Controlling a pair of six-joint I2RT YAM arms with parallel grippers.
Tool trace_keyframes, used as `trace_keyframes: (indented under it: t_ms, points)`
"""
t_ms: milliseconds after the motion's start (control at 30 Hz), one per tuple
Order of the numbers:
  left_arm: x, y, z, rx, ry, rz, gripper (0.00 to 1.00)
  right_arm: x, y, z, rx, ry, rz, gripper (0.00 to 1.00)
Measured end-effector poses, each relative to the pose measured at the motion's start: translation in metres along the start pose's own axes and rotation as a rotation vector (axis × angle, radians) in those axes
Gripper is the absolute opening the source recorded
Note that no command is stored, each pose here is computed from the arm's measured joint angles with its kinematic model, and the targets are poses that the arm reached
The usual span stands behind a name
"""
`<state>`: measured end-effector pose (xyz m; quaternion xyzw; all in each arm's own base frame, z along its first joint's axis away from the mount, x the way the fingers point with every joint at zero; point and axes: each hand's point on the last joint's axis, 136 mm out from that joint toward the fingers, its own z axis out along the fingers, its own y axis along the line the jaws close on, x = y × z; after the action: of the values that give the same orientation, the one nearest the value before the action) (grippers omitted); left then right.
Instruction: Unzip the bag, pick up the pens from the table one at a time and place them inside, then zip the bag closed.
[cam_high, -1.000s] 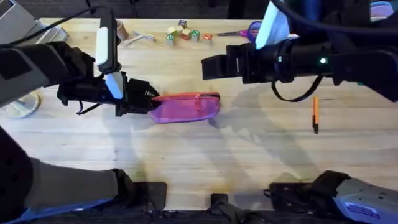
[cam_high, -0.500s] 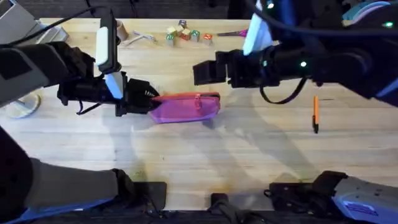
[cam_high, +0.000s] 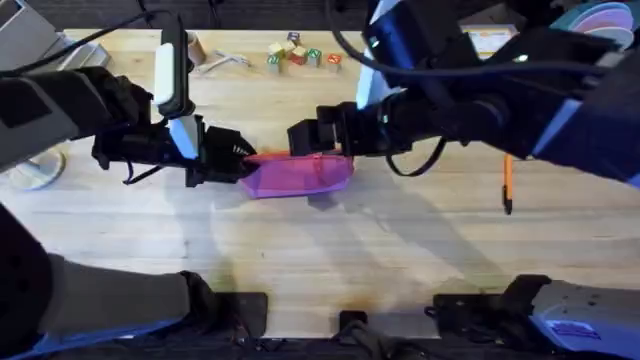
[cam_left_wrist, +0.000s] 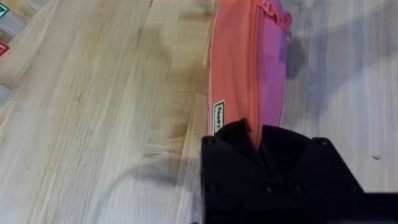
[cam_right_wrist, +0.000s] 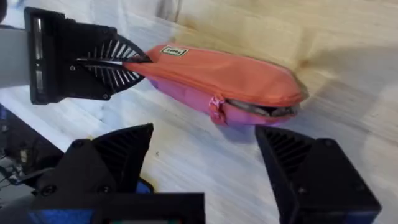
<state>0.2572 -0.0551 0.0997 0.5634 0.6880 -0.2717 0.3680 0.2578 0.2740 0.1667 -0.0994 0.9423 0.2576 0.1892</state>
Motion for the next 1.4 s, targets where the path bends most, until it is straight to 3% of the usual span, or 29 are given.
trace_keyframes:
  t_ms: [433,700,1100,1133,1167,1400]
  points:
    - [0.0,0.0,0.0,0.0,0.0,0.0,0.042,0.007,0.009,0.009,0.109,-0.079,0.124,0.998]
    - [0.0,0.0,0.0,0.0,0.0,0.0,0.042,0.019,0.005,0.032,0.174,-0.053,0.131,0.998]
    - [0.0,0.0,0.0,0.0,0.0,0.0,0.043,0.01,0.0,0.053,0.201,-0.09,0.14,0.963]
    - [0.0,0.0,0.0,0.0,0.0,0.0,0.043,0.01,-0.004,0.054,0.221,-0.097,0.138,0.794]
    - [0.0,0.0,0.0,0.0,0.0,0.0,0.043,0.009,-0.008,0.056,0.242,-0.105,0.141,0.441]
    - [0.0,0.0,0.0,0.0,0.001,0.0,0.043,0.008,-0.008,0.056,0.243,-0.109,0.141,0.159]
